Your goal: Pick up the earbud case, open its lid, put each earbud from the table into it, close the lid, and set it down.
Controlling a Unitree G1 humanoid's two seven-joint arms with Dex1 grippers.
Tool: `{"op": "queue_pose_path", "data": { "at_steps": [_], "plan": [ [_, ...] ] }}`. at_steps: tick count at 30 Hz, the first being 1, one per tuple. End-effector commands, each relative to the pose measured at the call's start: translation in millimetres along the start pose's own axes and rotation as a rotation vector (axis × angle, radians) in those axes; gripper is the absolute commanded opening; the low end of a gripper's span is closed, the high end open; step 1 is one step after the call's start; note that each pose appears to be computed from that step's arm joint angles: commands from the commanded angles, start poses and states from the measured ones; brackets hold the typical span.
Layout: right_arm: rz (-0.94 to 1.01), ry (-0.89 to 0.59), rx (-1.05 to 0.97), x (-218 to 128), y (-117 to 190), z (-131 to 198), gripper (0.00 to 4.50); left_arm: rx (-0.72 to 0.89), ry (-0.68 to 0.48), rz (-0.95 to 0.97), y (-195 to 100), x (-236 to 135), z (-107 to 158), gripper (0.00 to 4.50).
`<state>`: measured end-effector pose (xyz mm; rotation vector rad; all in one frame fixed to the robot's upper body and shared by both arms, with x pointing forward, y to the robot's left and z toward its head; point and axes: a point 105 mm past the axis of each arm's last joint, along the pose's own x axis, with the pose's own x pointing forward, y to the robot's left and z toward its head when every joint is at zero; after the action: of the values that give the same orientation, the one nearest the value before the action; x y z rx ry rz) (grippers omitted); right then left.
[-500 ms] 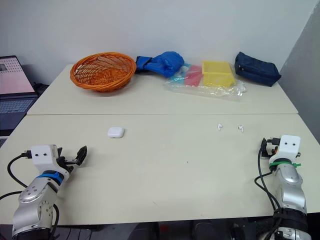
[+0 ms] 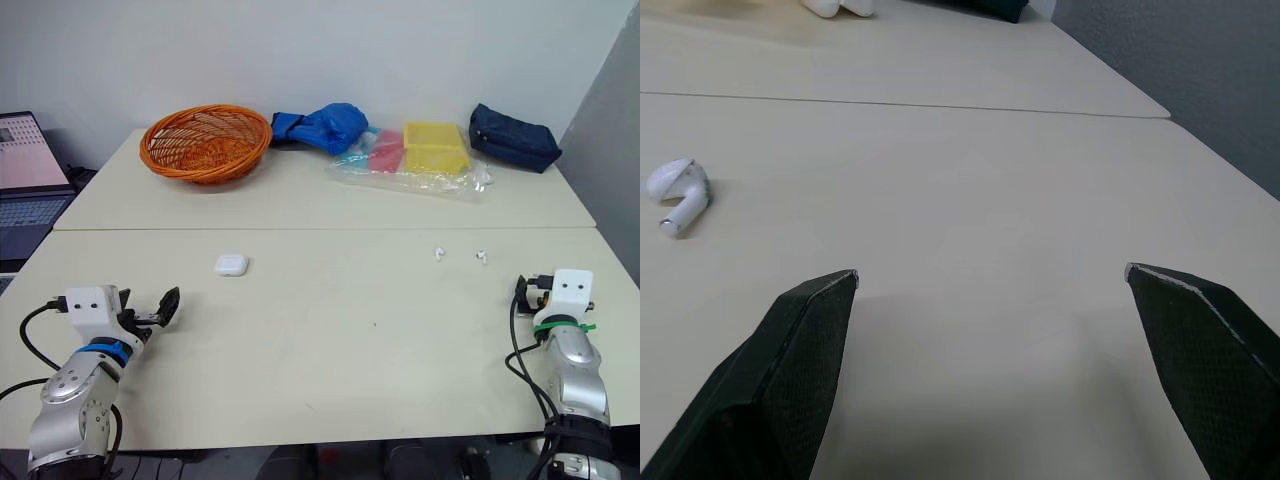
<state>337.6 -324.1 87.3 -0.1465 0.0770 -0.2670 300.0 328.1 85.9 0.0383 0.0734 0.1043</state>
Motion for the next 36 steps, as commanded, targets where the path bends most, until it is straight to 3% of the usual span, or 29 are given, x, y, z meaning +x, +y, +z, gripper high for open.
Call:
{"op": "queue_pose_path", "data": {
  "at_steps": [1, 8, 11, 16, 20, 30, 36],
  "plan": [
    [-0.015, -0.067, -0.016, 1, -5, 21, 4.50, 0.026, -0.061, -0.015, -3, -1, 18, 4.47],
    [0.261, -0.158, -0.106, 4, 36, 56, 4.50, -0.046, -0.066, -0.204, -48, -19, 30, 4.47],
    [0.540, -0.184, -0.118, 1, 78, 77, 4.50, -0.059, -0.042, -0.241, -68, -14, 27, 4.47],
    [0.854, -0.188, -0.099, -12, 120, 96, 4.50, -0.060, -0.016, -0.248, -87, 0, 20, 4.47],
    [1.222, -0.188, -0.149, -46, 168, 121, 4.50, -0.038, 0.024, -0.193, -87, 17, 13, 4.47],
    [1.483, -0.156, -0.223, -78, 184, 140, 4.50, -0.004, 0.060, -0.154, -85, 38, 6, 4.47],
    [1.481, -0.164, -0.228, -78, 186, 146, 4.50, -0.038, 0.063, -0.179, -94, 52, 8, 4.47]
  ]
}}
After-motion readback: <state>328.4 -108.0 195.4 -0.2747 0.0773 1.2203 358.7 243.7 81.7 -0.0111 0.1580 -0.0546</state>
